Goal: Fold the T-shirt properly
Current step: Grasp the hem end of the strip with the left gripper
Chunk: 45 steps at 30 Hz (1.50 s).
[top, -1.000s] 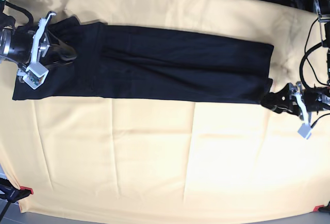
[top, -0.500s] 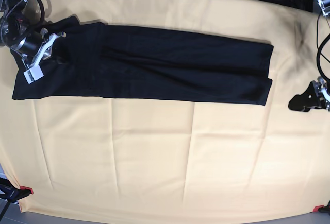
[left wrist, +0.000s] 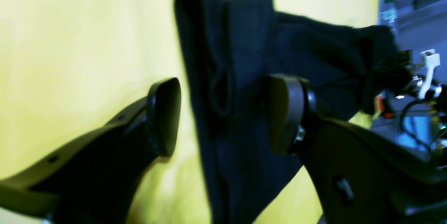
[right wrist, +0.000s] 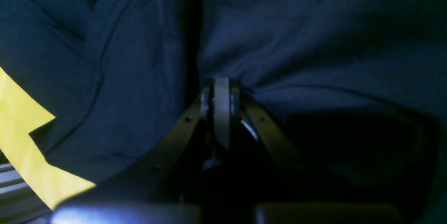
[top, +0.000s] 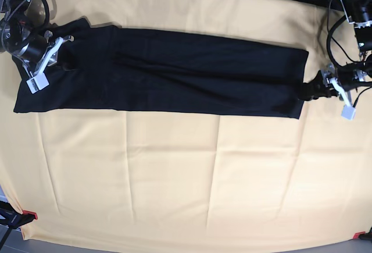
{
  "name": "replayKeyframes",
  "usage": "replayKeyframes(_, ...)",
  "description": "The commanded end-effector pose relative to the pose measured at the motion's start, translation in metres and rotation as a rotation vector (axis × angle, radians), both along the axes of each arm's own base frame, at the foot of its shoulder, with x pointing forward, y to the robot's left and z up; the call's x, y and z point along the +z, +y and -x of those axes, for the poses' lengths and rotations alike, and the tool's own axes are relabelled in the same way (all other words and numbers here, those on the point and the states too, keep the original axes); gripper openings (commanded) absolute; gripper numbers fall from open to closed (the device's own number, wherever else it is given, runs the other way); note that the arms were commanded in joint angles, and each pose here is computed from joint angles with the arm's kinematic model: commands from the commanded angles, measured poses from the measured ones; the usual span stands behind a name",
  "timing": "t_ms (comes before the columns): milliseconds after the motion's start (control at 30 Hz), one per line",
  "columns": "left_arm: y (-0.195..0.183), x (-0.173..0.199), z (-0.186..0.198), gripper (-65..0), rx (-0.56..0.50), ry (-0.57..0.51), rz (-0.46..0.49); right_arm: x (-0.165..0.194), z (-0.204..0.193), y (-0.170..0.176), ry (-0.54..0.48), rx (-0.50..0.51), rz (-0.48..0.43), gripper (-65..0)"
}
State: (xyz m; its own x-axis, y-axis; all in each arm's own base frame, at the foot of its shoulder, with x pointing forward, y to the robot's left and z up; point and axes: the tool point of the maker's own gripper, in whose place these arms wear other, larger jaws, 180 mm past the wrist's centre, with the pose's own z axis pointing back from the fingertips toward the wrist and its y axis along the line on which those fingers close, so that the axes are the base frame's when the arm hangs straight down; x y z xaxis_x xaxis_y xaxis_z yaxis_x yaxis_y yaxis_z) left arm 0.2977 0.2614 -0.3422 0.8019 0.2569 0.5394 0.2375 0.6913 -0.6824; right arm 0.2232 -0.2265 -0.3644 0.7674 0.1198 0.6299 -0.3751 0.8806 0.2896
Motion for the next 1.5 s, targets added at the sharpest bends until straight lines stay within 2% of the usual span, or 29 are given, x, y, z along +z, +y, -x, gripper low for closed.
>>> replayKeyframes(0, 0.003, 0.01, -0.006, -25.5, 0.001, -0.032, -0.008, 0.011, -0.007, -0.004, -0.038, 0.007, 0.005, -65.0)
replayKeyframes(267, -0.014, -0.007, 0.002, -25.5, -0.006, 0.004, 0.022, 0.011, -0.007, -0.004, -0.038, 0.007, 0.005, -65.0)
replayKeyframes(633, 0.033, 0.014, -0.001, -25.5, 0.006, -0.005, -0.116, 0.011, -0.007, -0.004, -0.038, 0.007, 0.005, -65.0)
replayKeyframes(800, 0.034, -0.009, 0.01, -25.5, 0.042, 0.078, -0.143, 0.011, -0.007, -0.004, -0.04, 0.007, 0.004, -65.0)
replayKeyframes(1000, 0.028, -0.022, 0.02, -25.5, 0.037, 0.12, -0.139, 0.015, -0.009, -0.001, -0.053, 0.006, -0.019, -65.0)
replayKeyframes(1267, 0.014, -0.015, 0.019, -25.5, 0.007, 0.098, -0.068, 0.017, -0.01, 0.002, -0.06, 0.007, -0.039, -65.0)
replayKeyframes(1467, 0.011, -0.013, 0.019, -25.5, 0.0, 0.094, -0.049, 0.017, -0.01, 0.002, -0.06, 0.006, -0.04, -65.0)
